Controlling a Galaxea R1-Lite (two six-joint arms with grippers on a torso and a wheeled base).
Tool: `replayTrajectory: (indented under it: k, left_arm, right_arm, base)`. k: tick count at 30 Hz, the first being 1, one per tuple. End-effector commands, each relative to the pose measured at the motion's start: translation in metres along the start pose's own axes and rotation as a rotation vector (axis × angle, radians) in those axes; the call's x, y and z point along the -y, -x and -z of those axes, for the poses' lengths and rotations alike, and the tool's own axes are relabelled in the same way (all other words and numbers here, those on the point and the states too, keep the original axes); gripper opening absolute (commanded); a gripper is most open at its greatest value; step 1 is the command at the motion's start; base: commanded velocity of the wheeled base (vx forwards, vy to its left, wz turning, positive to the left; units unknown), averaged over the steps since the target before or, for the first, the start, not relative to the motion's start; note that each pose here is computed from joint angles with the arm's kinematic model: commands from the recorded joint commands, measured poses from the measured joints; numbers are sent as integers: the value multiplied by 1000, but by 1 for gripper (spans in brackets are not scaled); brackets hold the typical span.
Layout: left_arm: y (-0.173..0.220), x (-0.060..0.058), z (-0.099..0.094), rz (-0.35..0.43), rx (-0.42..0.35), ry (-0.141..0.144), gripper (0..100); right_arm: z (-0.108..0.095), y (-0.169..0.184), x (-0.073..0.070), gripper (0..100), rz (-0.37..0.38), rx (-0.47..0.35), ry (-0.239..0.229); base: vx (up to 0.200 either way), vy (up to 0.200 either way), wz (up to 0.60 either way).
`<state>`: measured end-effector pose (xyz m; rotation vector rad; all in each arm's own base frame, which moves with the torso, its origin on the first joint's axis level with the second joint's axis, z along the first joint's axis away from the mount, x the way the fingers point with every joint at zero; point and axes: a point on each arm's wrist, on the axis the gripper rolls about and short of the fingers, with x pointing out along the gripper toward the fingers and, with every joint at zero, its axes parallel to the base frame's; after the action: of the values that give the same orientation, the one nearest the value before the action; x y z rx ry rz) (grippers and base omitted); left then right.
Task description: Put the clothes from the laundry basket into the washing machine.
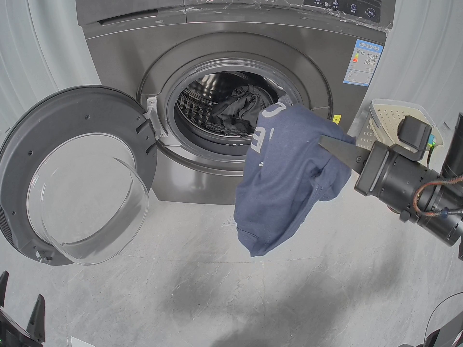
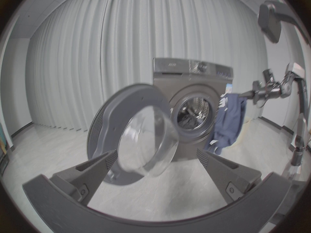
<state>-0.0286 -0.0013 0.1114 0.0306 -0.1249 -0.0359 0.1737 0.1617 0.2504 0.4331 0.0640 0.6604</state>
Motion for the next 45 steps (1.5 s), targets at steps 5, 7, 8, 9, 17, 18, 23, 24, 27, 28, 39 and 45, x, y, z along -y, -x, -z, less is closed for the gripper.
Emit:
replayTrajectory:
  k: [5, 7, 8, 9, 17, 18, 23, 24, 27, 28, 39, 45]
  left_arm:
    - [-48, 4, -46, 364, -173, 35, 100]
    - [-60, 5, -50, 424, -193, 35, 100]
    - [-67, 5, -51, 454, -211, 33, 100]
    - [-75, 6, -51, 477, -227, 30, 100]
    - [-139, 19, -61, 627, -213, 33, 100]
    - [-149, 22, -62, 638, -214, 32, 100]
    - [-176, 44, -55, 748, -283, 36, 100]
    - [-178, 47, -54, 765, -291, 38, 100]
    - [-185, 60, -48, 825, -338, 38, 100]
    - [-187, 65, -44, 835, -358, 34, 100]
    - [-221, 102, -40, 854, -416, 11, 100]
    - [-237, 113, -31, 859, -453, 8, 100]
  right_arm:
    - [15, -55, -12, 0, 19, -20, -48]
    - [17, -62, -14, 0, 21, -21, -49]
    - [18, -66, -14, 0, 24, -20, -49]
    - [20, -70, -14, 0, 34, -20, -50]
    - [20, -86, -16, 0, 41, 40, -71]
    - [17, -89, -17, 0, 37, 50, -73]
    - [5, -94, -24, 0, 13, 89, -127]
    - [4, -95, -24, 0, 12, 91, -135]
    - [1, -95, -26, 0, 5, 100, -148]
    - [2, -95, -26, 0, 4, 98, -147]
    - [2, -94, -29, 0, -7, 97, -149]
    - [4, -93, -30, 0, -9, 91, -150]
  base:
    - [0, 0, 0]
    - [0, 0, 0]
    - [0, 0, 0]
    - [0, 0, 0]
    - [0, 0, 0]
    - [0, 0, 0]
    - [0, 0, 0]
    - [0, 0, 0]
    - [0, 0, 0]
    - [0, 0, 0]
    - [0, 0, 0]
    - [0, 0, 0]
